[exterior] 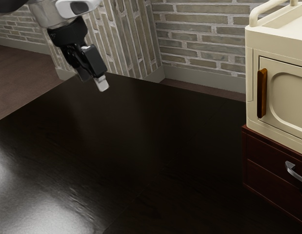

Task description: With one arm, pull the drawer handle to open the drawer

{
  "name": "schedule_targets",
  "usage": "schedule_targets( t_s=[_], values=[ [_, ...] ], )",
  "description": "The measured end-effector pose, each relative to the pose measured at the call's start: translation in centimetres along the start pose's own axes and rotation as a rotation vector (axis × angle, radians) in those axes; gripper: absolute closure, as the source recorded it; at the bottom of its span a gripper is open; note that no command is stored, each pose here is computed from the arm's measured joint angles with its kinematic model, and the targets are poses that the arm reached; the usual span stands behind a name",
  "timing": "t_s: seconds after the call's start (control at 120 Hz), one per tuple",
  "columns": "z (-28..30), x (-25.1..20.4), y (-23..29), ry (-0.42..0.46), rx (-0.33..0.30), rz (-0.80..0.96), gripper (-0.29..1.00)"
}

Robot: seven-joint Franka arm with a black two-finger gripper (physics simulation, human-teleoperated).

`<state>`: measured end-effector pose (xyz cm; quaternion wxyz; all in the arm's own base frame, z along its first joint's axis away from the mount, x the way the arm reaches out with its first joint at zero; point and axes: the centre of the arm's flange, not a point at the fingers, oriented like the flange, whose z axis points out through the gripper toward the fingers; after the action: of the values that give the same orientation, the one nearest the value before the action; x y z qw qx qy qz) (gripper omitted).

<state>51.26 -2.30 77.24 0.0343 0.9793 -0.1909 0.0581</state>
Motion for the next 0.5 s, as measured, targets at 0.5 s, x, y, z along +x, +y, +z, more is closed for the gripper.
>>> schedule_targets(
  t_s=[0.5],
  values=[
    [6.6,7.1,22.6,0.004,-0.002,0.996,0.00]
  ],
)
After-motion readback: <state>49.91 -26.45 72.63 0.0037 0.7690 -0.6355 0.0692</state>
